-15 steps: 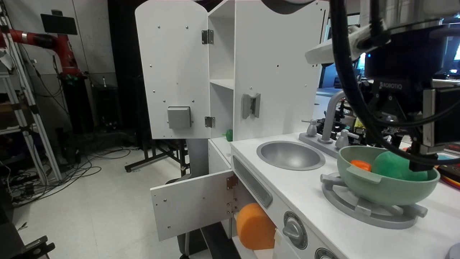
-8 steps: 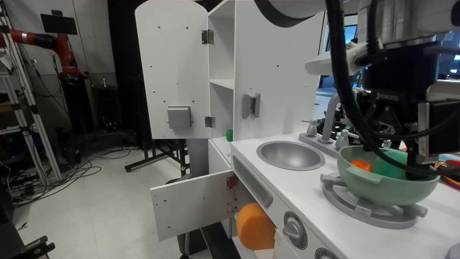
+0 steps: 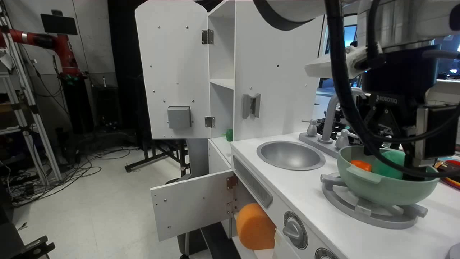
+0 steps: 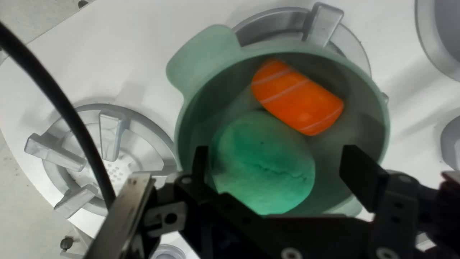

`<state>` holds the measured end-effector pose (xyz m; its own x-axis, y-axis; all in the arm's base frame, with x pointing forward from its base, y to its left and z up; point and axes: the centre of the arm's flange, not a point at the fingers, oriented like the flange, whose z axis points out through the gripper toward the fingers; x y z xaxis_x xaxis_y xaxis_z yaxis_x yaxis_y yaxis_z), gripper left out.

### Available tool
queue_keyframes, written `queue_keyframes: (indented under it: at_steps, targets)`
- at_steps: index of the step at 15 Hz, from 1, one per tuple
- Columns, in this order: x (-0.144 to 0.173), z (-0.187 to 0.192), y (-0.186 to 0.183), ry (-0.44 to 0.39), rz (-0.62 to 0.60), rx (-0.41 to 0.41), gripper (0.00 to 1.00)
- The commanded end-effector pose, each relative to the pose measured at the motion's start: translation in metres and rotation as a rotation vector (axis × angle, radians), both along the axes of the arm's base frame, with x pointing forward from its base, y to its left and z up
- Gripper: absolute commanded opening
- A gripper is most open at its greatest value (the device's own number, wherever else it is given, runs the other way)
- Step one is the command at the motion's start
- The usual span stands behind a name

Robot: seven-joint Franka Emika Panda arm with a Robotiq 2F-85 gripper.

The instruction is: Put the orange and the green sponges in the bottom cabinet and close it

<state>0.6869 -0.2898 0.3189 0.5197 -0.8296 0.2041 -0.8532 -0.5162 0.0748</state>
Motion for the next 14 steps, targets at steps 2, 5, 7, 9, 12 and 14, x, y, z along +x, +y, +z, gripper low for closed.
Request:
queue_keyframes:
  at_steps: [2, 5, 7, 9, 12, 14]
  targets:
    - [0.008, 0.004, -0.002, -0.014, -0.012, 0.003, 0.51]
    - [0.010, 0.004, 0.000, -0.013, -0.009, 0.000, 0.30]
    - [0.009, 0.008, 0.004, -0.013, 0.003, -0.002, 0.16]
    - [0.004, 0.015, 0.012, -0.017, 0.013, -0.011, 0.04]
    - [-0.004, 0.032, 0.024, -0.032, 0.027, -0.025, 0.04]
    - [-0.007, 0.044, 0.030, -0.039, 0.033, -0.039, 0.05]
